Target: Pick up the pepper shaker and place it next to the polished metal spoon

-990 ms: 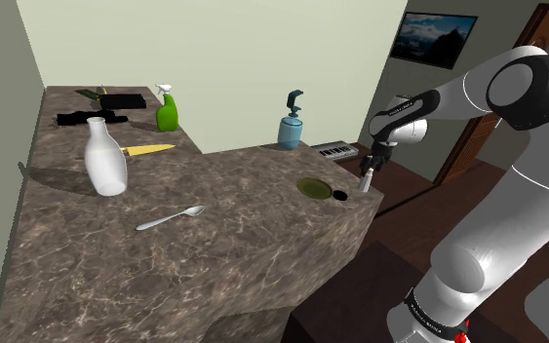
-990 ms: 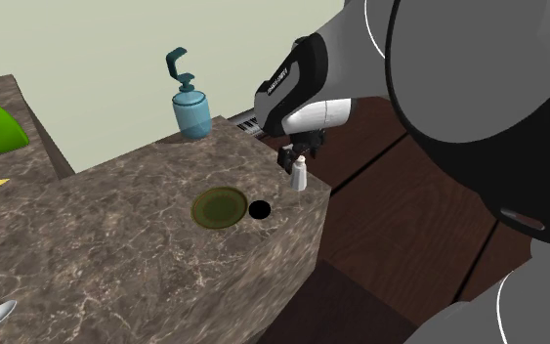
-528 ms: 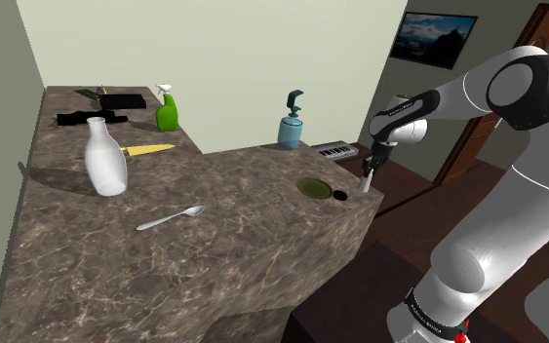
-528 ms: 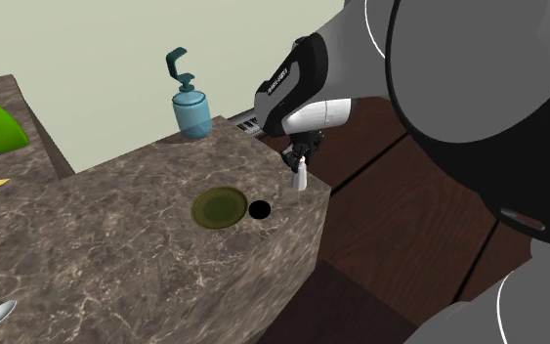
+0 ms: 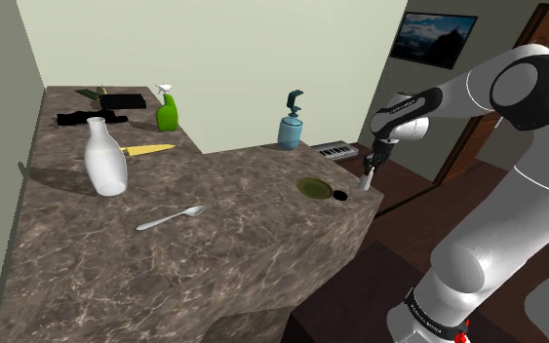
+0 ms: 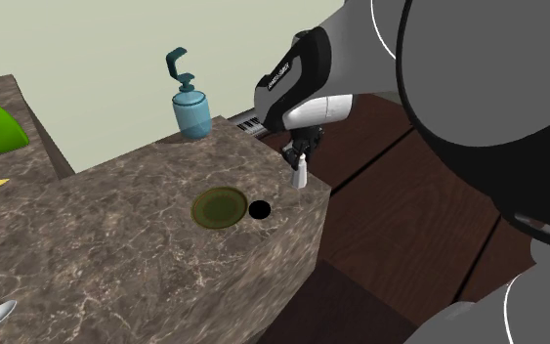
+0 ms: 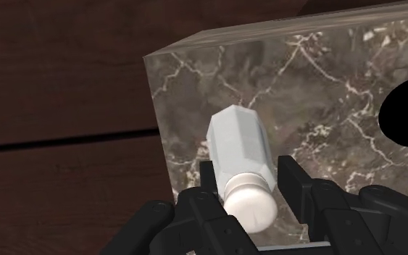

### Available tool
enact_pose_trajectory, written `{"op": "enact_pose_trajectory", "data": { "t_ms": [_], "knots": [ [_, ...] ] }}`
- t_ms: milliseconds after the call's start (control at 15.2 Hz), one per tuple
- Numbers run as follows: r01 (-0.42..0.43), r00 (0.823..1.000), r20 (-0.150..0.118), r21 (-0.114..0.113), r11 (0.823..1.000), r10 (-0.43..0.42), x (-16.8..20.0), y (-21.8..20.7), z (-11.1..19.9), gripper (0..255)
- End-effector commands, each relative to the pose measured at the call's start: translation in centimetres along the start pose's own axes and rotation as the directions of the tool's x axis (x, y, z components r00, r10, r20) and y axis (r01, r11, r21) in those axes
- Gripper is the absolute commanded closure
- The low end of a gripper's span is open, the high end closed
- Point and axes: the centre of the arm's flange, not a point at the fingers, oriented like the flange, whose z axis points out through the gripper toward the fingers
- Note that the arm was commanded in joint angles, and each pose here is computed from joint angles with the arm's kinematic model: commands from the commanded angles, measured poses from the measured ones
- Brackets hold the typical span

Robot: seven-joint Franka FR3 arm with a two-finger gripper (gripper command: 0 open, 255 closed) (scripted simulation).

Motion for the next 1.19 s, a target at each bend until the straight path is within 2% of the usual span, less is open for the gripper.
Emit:
{"op": "enact_pose_trajectory", "data": {
  "t_ms": [0, 1122],
  "knots": [
    [0.000, 1.000, 0.000, 0.000, 1.000, 0.000, 0.1, 0.1, -1.1, 255],
    [0.000, 1.000, 0.000, 0.000, 1.000, 0.000, 0.9, 0.9, -10.0, 255]
  ]
}}
